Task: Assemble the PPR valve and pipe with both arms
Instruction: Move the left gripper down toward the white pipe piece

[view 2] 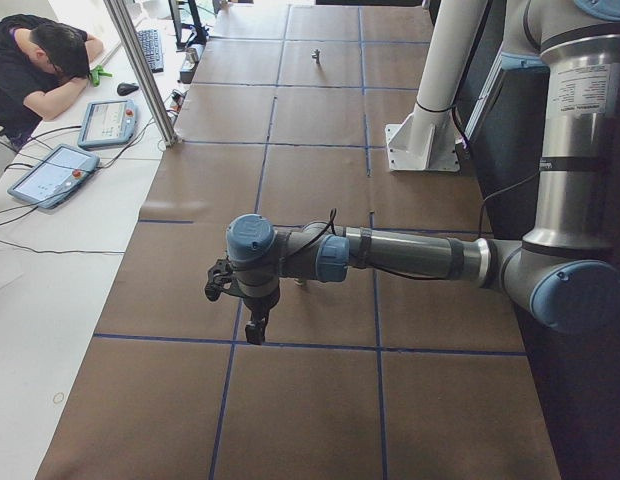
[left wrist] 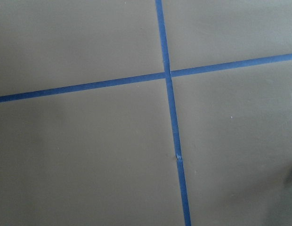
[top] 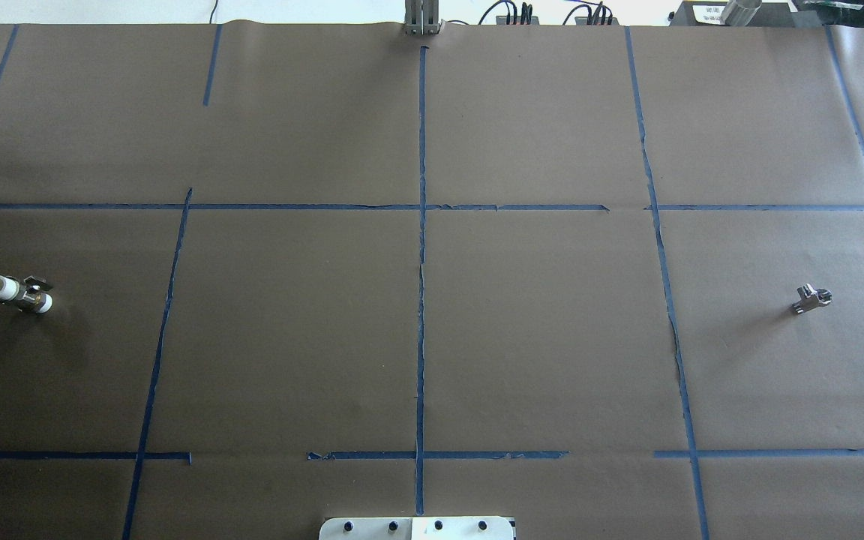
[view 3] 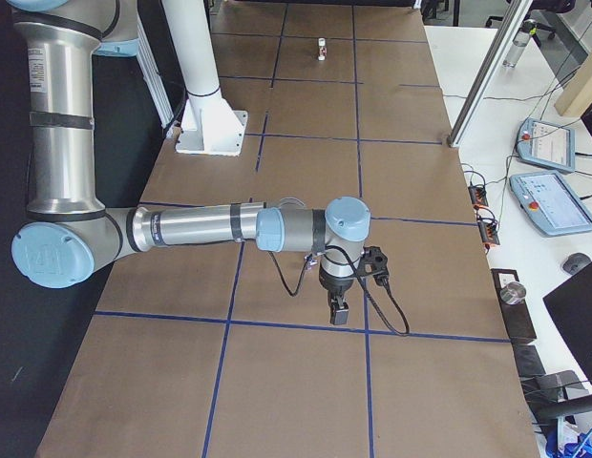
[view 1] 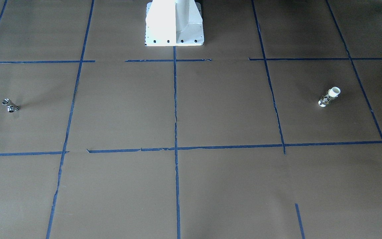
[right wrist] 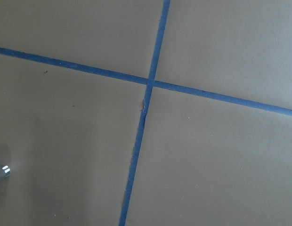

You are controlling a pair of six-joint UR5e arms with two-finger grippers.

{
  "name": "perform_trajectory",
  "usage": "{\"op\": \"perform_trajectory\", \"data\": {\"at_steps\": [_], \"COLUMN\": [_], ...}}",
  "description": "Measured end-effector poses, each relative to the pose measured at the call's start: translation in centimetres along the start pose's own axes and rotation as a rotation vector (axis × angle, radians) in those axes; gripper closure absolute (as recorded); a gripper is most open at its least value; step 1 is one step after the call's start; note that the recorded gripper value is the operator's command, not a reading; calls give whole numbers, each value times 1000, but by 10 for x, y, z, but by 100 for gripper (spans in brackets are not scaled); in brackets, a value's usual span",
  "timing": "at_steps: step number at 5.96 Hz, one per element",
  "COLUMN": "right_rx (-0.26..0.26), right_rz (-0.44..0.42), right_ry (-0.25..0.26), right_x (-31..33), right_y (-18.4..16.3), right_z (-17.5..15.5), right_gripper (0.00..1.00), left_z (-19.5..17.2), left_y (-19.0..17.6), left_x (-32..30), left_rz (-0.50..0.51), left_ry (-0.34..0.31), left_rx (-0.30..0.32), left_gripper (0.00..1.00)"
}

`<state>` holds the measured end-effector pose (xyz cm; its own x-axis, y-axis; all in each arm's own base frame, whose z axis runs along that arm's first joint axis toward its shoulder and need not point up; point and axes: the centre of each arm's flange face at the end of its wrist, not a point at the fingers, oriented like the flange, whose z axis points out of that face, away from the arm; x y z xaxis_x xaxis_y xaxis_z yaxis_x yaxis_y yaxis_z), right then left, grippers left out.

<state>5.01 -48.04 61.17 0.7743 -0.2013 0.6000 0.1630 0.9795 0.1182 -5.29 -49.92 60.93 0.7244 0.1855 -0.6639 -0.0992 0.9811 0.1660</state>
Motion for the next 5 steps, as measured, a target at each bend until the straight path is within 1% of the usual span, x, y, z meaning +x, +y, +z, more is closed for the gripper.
{"op": "perform_trajectory", "data": {"at_steps": [2,3,4,5], "right_rx": [-9,1,20,32], "right_rz": [-29,-38,-48,-53], "right_ry": [-7,-16,-29,-35], "right_x": [-11,-12,-13,-14], "right_y": [-5,-5,-5,-5], "right_z": [5,6,7,7], "right_gripper": [0,0,0,0], "left_z": [-10,-10,5,30], "left_y": [-16,-20,-28,-33], "left_x": [10,16,42,77], "left_rz": [41,79,113,88], "left_ry": [4,3,13,33], "left_rx": [40,70,74,44], "left_gripper": [0,0,0,0]}}
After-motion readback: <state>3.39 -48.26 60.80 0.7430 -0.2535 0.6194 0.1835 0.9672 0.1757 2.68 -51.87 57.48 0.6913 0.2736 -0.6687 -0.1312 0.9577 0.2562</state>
